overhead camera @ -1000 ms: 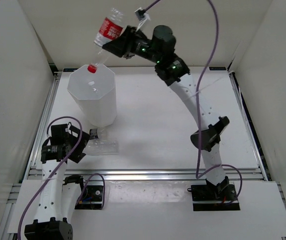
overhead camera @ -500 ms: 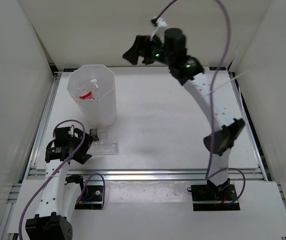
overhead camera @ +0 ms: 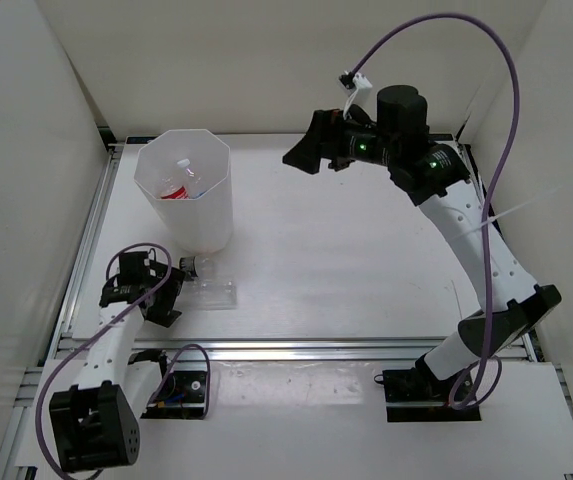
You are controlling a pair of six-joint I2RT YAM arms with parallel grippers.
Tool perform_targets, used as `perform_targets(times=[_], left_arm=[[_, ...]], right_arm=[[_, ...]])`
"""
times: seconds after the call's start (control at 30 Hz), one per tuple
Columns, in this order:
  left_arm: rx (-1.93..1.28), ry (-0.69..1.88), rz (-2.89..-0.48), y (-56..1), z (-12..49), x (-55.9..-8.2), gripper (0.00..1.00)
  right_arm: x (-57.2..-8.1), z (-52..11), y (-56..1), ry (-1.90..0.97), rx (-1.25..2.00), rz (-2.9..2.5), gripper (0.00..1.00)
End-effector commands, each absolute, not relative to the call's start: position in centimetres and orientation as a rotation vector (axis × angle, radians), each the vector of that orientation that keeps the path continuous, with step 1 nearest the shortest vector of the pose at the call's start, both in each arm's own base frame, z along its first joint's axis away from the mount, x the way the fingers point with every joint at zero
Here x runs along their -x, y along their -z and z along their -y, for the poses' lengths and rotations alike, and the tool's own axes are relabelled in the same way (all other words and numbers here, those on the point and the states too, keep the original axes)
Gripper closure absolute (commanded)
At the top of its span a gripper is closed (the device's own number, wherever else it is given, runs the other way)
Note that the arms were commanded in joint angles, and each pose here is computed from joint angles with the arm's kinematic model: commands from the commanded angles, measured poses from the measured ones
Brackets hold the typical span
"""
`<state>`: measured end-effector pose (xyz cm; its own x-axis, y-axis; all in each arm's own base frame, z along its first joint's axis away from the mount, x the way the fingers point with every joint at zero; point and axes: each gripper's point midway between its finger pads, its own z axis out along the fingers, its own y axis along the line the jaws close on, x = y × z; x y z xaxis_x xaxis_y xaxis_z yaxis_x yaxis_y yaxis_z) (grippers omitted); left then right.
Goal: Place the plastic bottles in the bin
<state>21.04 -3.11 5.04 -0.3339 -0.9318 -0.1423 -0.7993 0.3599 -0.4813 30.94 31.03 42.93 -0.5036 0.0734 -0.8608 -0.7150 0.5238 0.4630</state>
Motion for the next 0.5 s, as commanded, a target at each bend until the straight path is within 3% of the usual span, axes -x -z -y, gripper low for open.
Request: perform_targets(times=[0.0,0.1,0.13,0.17,0.2,0.3,0.4,0.47], left_arm=[[1.536,0.403,-2.196,-3.8,2.0,-21.9,0.00],[1.577,0.379,-2.226,-2.7,2.1,-21.5,0.05],[1.577,0.379,-2.227,-2.7,2.1,-21.5,0.20],[1.570,0.371,-2.241,-2.3,2.1,-21.1,0.49],[1.561,0.398,-2.237,-2.7,2.4,-21.3,0.55],[1.563,0.395,-2.241,-3.0,2.6,-19.7,0.56],[1.588,0.391,-2.210,-7.1,2.6,-18.3,0.56],[1.532,0.417,-2.122,-12.6,2.1,-18.8,0.58]], right_arm=[[-29.1,-29.8,-42.2,-1.085,0.566,-1.876,0.00],[-28.6,-29.4,-41.7,-1.078,0.574,-1.883,0.00],[-28.6,-29.4,-40.6,-1.069,0.582,-1.910,0.00],[-28.7,-28.9,-40.6,-1.054,0.566,-1.911,0.00],[-28.8,-28.9,-40.2,-1.053,0.565,-1.922,0.00],[-28.6,-28.8,-39.2,-1.052,0.563,-1.947,0.00],[-28.2,-28.5,-38.8,-1.051,0.563,-1.955,0.00],[-27.9,-28.1,-37.8,-1.034,0.563,-1.978,0.00]])
